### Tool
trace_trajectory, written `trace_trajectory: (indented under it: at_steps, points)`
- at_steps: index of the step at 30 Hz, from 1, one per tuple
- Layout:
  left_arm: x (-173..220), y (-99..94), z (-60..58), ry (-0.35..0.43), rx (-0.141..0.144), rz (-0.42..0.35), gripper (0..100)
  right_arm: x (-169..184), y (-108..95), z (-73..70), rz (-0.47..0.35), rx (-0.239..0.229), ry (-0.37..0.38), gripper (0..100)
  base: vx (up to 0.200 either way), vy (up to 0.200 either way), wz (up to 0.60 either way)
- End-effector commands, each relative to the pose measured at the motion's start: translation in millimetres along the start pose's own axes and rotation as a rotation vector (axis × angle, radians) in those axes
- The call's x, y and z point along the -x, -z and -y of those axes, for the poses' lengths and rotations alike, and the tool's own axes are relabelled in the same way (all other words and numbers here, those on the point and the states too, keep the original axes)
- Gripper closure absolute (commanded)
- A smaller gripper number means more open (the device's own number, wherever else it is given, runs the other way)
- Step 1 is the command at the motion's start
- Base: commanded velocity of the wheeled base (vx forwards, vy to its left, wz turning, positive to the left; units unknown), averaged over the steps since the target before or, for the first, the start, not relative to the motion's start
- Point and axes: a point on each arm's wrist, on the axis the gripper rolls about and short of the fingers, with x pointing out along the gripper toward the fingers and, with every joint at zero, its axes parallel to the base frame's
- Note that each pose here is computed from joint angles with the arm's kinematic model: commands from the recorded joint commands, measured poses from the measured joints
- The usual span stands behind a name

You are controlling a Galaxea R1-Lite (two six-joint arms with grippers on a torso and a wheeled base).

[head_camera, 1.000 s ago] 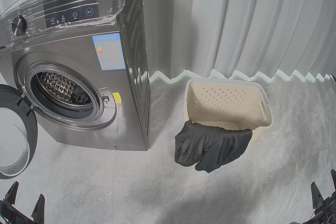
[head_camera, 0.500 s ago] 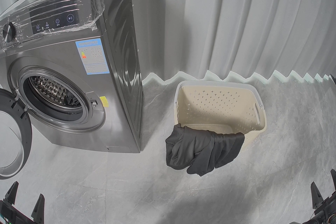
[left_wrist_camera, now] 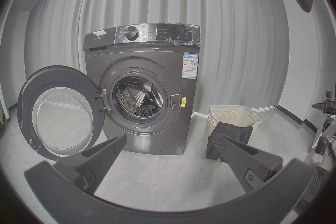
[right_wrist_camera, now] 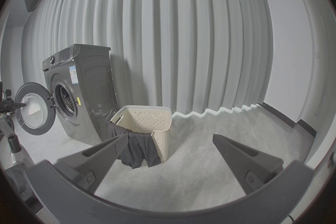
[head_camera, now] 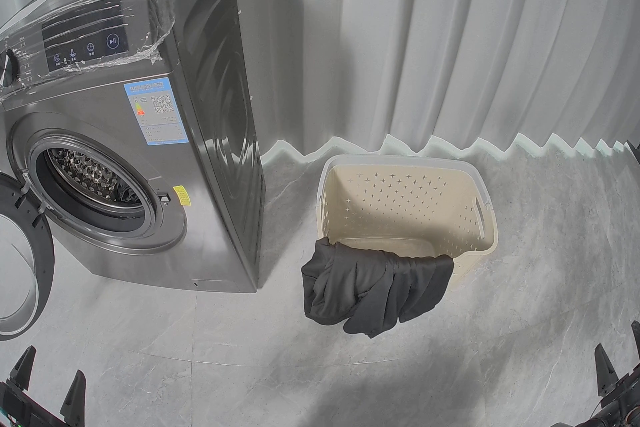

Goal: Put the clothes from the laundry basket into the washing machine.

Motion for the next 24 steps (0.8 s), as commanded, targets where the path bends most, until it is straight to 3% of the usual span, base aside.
trace_trajectory:
  at_steps: [1,3,4,5,6,8,14,17,19,21,24]
  points:
    - [0.0,4.4,-0.2,-0.001,0.001,0.000,0,8.8,-28.0,-0.6,0.174,-0.008,-0.024,0,0.000,0.000,0.00]
    - [0.0,4.4,-0.2,-0.001,0.001,0.000,0,25.7,-64.8,-2.6,0.308,-0.015,-0.114,0,0.000,0.000,0.00]
    - [0.0,4.2,-0.2,-0.001,-0.001,0.001,0,29.0,-77.9,-4.0,0.309,-0.007,-0.149,0,0.000,0.000,0.00]
    - [0.0,4.2,-0.2,-0.001,-0.001,0.001,0,29.0,-77.9,-4.0,0.309,-0.007,-0.149,0,0.000,0.000,0.00]
    - [0.0,4.2,-0.2,-0.001,-0.002,0.001,0,26.4,-100.3,-7.9,0.230,0.001,-0.180,0,0.000,0.000,0.00]
    - [0.0,4.2,-0.2,-0.001,-0.002,0.001,0,15.2,-109.4,-10.7,0.122,-0.007,-0.188,0,0.000,0.000,0.00]
    - [0.0,4.7,-0.1,0.002,-0.001,0.001,0,-50.3,-114.6,-7.4,-0.176,-0.056,-0.280,0,0.000,0.000,0.00]
    - [-0.1,4.6,-0.1,0.002,-0.001,0.000,0,-89.7,-114.8,-7.1,-0.269,-0.065,-0.332,0,0.000,0.000,0.00]
    - [0.0,4.7,-0.1,0.002,-0.001,0.001,0,-101.4,-114.0,-9.5,-0.288,-0.078,-0.366,0,0.000,0.000,0.00]
    - [-0.1,4.6,-0.1,0.002,-0.005,0.000,0,-124.5,-106.0,-18.8,-0.344,-0.097,-0.441,0,0.000,0.000,0.00]
    - [-0.1,4.6,-0.1,0.002,-0.005,0.000,0,-154.9,-94.0,-27.5,-0.434,-0.111,-0.442,0,0.000,0.000,0.00]
